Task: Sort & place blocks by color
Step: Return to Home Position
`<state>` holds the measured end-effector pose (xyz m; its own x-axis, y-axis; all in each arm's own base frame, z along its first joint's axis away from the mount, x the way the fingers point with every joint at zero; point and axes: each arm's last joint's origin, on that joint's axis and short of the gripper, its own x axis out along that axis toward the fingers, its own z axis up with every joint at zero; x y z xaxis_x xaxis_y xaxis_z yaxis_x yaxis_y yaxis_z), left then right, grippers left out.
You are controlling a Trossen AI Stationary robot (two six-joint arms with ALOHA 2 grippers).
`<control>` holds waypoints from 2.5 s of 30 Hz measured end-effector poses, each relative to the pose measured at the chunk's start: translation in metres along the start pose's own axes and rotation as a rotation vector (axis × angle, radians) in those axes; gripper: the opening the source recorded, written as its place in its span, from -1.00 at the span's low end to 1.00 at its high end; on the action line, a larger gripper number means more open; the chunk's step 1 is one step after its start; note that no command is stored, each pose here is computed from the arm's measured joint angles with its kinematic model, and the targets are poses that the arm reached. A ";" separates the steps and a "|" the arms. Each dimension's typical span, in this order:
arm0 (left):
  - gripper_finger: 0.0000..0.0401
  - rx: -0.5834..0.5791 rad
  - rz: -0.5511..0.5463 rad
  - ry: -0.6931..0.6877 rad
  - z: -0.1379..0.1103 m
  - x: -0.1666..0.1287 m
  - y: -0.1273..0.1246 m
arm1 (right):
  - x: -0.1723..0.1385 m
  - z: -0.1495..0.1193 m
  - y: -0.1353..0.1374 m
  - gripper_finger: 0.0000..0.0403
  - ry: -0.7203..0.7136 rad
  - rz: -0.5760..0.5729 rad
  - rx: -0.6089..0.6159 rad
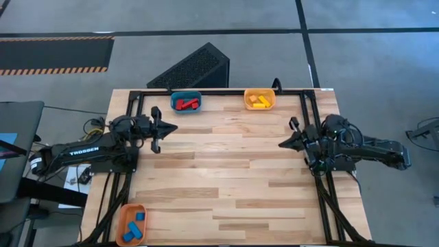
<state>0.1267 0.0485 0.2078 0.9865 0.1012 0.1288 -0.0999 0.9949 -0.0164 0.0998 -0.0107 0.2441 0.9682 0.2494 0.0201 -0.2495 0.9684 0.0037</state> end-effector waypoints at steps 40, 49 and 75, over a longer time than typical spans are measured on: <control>-1.00 0.017 0.018 0.008 -0.025 -0.030 -0.024 | -0.003 -0.059 0.014 -0.93 -0.174 -0.054 0.019; -1.00 0.001 0.008 0.045 -0.026 -0.034 -0.025 | -0.002 -0.060 0.014 -0.96 -0.169 -0.043 0.057; -1.00 -0.003 0.024 0.073 -0.032 -0.039 -0.025 | -0.002 -0.064 0.011 -0.89 -0.118 -0.088 -0.098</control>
<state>0.0951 0.0199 0.1712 0.9907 0.1242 0.0555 -0.1232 0.9922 -0.0216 0.0959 0.0002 0.1798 0.9759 0.1663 0.1411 -0.1552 0.9841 -0.0863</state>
